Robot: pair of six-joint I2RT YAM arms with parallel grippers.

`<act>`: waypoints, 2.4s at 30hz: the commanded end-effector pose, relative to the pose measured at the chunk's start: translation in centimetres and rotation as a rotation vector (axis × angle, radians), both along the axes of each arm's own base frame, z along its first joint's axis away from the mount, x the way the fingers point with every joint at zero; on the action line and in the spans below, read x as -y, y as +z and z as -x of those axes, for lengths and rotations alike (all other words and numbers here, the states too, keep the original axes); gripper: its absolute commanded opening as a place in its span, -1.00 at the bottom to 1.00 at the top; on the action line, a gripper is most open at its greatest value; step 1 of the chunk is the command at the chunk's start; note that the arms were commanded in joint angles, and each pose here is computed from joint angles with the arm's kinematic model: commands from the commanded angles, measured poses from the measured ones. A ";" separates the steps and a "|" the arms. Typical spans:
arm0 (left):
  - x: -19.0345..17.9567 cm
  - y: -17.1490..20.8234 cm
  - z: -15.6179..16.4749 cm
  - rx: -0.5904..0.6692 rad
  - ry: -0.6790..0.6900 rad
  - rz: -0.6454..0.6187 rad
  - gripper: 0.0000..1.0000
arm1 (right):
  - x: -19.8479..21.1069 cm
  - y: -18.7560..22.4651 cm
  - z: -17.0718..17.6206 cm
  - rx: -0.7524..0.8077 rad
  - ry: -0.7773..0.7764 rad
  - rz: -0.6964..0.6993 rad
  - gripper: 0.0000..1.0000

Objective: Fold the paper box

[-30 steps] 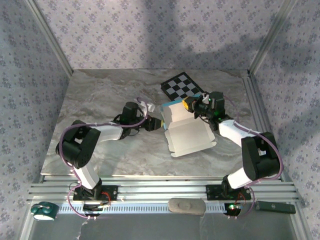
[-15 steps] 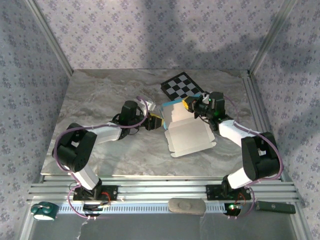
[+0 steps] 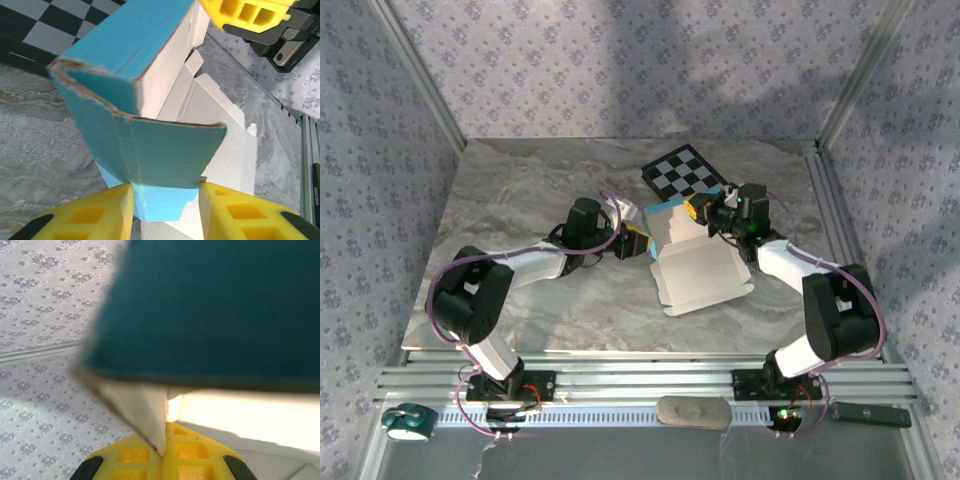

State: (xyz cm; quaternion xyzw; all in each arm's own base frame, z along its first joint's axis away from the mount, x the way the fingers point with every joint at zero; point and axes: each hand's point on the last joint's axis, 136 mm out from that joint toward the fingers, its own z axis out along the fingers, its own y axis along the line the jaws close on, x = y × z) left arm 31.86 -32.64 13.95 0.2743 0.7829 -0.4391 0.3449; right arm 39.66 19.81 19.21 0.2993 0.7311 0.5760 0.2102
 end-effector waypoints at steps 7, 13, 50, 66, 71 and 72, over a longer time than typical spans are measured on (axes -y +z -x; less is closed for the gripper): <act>0.5 0.1 -1.2 0.056 0.033 -0.070 -0.26 | -0.8 0.0 0.2 0.008 0.018 -0.005 -1.00; 0.1 -0.7 -1.8 0.064 0.092 -0.143 -0.16 | -0.8 -0.3 0.3 0.000 0.015 -0.004 -1.00; -3.3 -2.2 -0.5 0.101 0.270 -0.280 -0.21 | -2.7 -5.0 8.3 -0.140 -0.290 0.081 -1.00; -4.1 -3.8 0.5 0.081 0.281 -0.272 -0.23 | -3.3 -6.9 9.2 -0.154 -0.352 0.036 -1.00; -2.9 -3.0 1.0 0.087 0.253 -0.232 -0.23 | -2.3 -6.9 9.9 -0.180 -0.396 0.049 -1.00; -2.6 -2.8 1.2 0.088 0.245 -0.218 -0.23 | -2.1 -6.7 10.0 -0.188 -0.411 0.046 -1.00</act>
